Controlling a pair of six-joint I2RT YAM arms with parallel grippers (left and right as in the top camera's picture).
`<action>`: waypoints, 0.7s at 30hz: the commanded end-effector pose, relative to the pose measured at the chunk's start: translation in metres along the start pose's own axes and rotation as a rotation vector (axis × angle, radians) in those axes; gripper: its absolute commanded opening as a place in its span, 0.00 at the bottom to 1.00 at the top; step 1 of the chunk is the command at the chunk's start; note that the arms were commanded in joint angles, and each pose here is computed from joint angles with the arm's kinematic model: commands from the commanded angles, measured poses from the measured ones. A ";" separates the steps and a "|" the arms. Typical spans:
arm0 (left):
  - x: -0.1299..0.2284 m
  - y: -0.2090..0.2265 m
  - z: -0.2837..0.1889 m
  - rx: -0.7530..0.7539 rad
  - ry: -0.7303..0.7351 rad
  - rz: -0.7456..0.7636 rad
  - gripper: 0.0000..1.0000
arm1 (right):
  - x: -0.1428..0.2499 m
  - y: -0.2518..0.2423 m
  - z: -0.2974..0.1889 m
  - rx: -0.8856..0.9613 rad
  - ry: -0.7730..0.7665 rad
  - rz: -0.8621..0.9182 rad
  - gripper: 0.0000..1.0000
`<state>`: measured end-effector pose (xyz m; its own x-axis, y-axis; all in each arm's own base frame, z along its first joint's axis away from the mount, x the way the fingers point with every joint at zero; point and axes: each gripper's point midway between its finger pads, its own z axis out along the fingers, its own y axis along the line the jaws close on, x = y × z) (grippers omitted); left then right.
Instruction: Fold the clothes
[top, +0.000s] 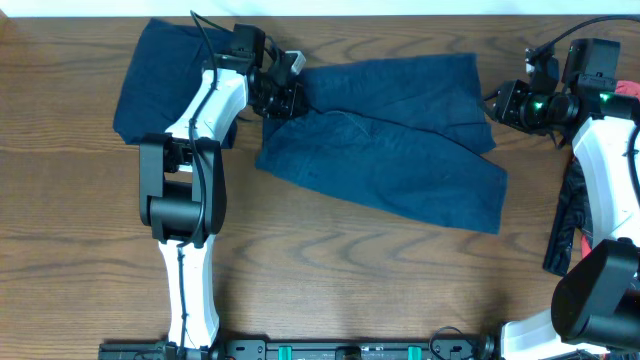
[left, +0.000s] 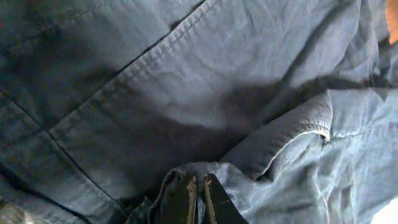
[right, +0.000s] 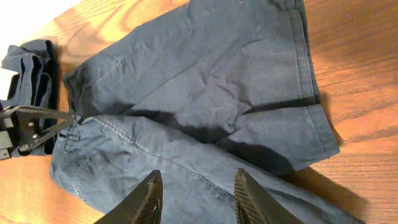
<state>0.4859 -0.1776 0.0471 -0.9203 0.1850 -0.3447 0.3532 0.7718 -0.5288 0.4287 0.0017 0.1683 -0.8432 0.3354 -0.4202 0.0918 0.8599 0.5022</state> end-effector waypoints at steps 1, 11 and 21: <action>-0.006 -0.017 -0.025 0.025 -0.027 0.032 0.06 | -0.001 0.002 -0.003 -0.001 -0.006 -0.023 0.35; 0.020 -0.058 -0.123 -0.135 0.002 0.024 0.06 | 0.010 -0.022 -0.005 0.132 0.031 0.004 0.33; 0.109 -0.093 -0.167 -0.124 0.283 -0.143 0.06 | 0.041 -0.069 -0.021 0.414 0.121 0.141 0.46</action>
<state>0.3353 -0.1327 0.1892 -0.9752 0.2079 -0.0759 0.2191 0.8583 -0.4641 0.3804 -0.0342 0.1317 -0.8838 0.3950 -0.2507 0.3269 0.9048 0.2730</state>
